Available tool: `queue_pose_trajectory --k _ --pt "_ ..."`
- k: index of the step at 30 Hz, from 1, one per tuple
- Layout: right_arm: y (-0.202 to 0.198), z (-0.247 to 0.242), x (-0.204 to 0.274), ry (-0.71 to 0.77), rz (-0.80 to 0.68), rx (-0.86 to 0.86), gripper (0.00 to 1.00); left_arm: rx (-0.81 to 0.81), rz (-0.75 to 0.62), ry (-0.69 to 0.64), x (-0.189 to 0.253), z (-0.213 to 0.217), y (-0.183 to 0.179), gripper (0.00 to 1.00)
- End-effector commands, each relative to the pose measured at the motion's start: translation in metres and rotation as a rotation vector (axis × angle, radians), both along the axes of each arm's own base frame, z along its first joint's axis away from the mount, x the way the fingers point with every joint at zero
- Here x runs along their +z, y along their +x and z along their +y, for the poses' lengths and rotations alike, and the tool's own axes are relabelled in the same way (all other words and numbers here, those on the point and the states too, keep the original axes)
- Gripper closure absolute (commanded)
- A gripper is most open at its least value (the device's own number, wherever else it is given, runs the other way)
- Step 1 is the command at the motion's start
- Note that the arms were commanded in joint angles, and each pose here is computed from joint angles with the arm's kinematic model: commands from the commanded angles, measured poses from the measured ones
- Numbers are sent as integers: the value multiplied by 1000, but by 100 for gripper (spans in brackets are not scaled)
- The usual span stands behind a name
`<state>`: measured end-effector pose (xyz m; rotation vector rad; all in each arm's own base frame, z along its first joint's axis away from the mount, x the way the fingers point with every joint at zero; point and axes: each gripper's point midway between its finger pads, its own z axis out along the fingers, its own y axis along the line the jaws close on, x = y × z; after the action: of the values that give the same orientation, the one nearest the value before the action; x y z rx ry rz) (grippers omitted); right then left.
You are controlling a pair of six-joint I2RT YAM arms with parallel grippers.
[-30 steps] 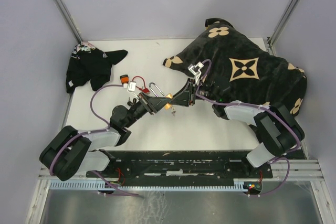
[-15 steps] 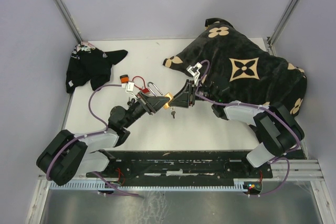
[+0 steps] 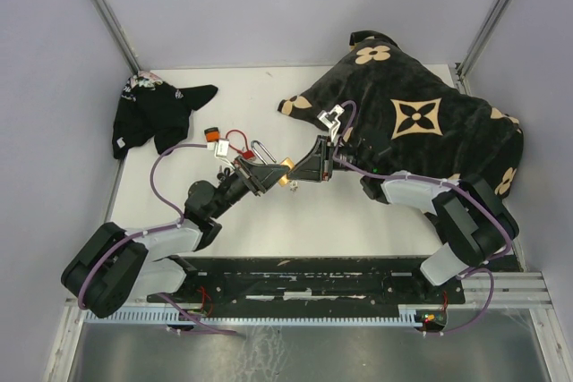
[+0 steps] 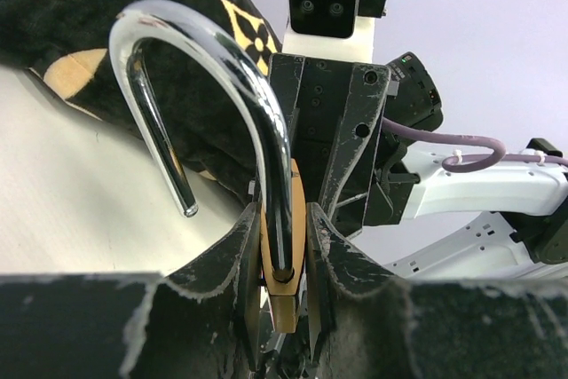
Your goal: Unlock with the key
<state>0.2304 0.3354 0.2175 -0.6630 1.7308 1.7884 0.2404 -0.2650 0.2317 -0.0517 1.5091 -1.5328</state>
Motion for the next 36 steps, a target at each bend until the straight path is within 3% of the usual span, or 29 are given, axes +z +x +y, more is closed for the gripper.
queue_pose_trajectory --k 1,5,9,11,15,20,23,28,32,36 --pt "-3 3 37 99 -93 40 66 36 -135 -55 34 5 2 97" --pt "-5 3 43 132 -84 53 75 46 -115 -47 27 5 5 94" --pt "0 3 37 131 -59 49 93 47 -107 -50 27 5 5 84" --pt "5 0 35 139 -50 33 98 68 -85 -42 23 8 7 71" --pt "9 -6 32 135 -52 15 98 151 10 34 4 17 20 36" --pt "12 -9 23 84 -59 -7 98 252 110 142 -17 33 29 16" --pt "16 -11 12 35 -48 -31 98 315 176 198 -31 47 30 11" --pt "24 -13 -9 -47 2 -71 98 441 297 347 -59 75 32 10" --pt "21 -15 -17 -67 29 -69 98 519 317 405 -68 95 29 11" --pt "29 -19 -54 -206 93 -119 98 576 317 453 -64 107 32 11"
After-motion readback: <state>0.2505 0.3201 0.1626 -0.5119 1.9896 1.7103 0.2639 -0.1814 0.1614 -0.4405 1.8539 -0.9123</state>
